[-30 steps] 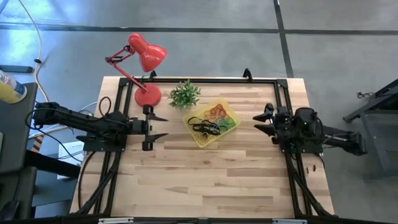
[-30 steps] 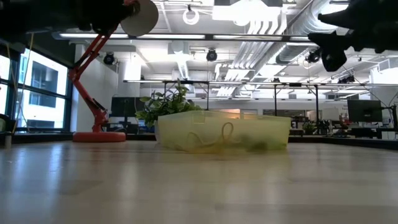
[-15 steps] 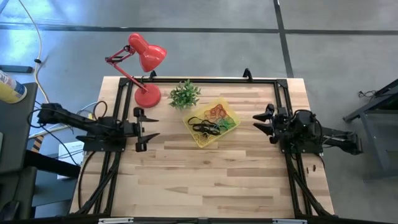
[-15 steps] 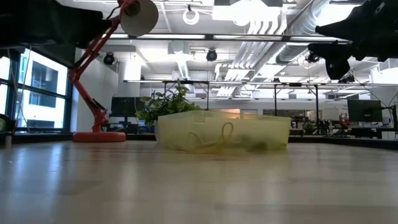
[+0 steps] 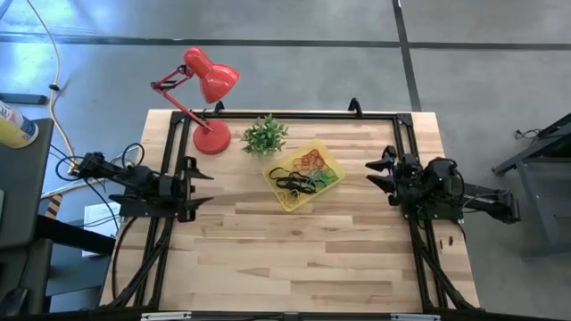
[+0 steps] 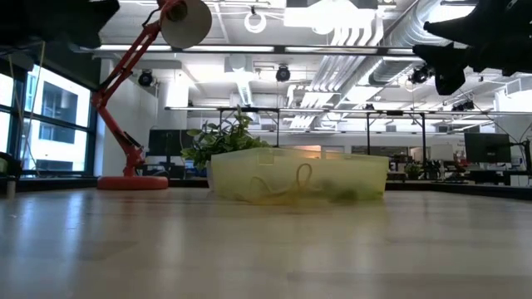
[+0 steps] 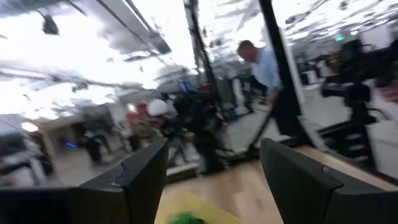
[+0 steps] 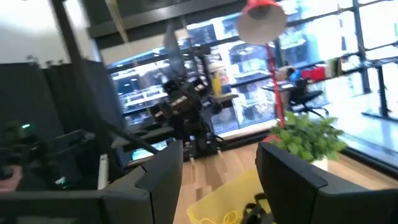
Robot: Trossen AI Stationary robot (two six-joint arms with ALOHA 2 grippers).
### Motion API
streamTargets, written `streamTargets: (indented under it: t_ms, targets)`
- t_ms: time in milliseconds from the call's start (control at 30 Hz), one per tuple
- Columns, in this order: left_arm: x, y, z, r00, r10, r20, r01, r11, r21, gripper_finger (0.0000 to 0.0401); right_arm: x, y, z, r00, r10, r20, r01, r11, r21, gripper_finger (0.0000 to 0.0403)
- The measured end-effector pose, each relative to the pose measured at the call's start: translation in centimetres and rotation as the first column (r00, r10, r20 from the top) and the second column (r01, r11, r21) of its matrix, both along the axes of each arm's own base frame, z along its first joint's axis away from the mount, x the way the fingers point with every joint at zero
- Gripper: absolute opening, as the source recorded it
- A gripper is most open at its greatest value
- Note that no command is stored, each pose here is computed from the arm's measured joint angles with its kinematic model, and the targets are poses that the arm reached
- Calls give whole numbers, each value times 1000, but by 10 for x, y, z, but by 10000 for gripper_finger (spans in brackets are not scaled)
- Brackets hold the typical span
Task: Pick and place rubber bands into bin
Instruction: Return to Home Position
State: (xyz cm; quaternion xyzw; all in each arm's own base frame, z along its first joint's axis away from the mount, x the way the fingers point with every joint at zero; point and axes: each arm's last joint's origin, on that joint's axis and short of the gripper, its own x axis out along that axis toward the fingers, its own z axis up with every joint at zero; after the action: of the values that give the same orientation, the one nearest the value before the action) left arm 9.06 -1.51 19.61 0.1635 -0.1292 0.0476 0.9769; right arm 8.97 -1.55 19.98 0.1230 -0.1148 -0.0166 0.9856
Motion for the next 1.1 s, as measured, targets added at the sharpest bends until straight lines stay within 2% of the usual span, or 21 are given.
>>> streamTargets:
  t_ms: [133, 267, 333, 533, 700, 833, 1000, 1100]
  targets:
    - [2, -1, -7, 996, -80, -33, 80, 997, -2, 244, 0, 0, -1, 998, 67, -14, -68, 998, -4, 193]
    - [5, 2, -19, 987, -29, -155, 30, 1000, 2, 244, 1, 0, -8, 990, 116, -80, -113, 993, 42, 193]
    - [6, 4, -25, 977, 6, -212, -13, 999, -29, 244, 1, 0, -8, 988, 124, -89, -121, 992, 41, 193]
    - [6, 7, -25, 975, 43, -218, -45, 999, -4, 244, 5, -1, -26, 981, 131, -143, -118, 988, 96, 193]
    - [6, 8, -25, 974, 56, -219, -61, 998, -12, 244, 6, 0, -24, 992, 29, -120, -23, 998, 51, 193]
    - [6, 8, -25, 974, 53, -219, -56, 998, -6, 244, 7, 4, -26, 990, -7, -138, 12, 999, 35, 193]
    - [6, 8, -25, 974, 53, -220, -55, 998, -6, 244, 8, 7, -30, 976, -116, -185, 120, 993, 11, 193]
    - [6, 8, -25, 974, 51, -220, -53, 999, -6, 244, 8, 7, -30, 974, -125, -189, 124, 992, -18, 193]
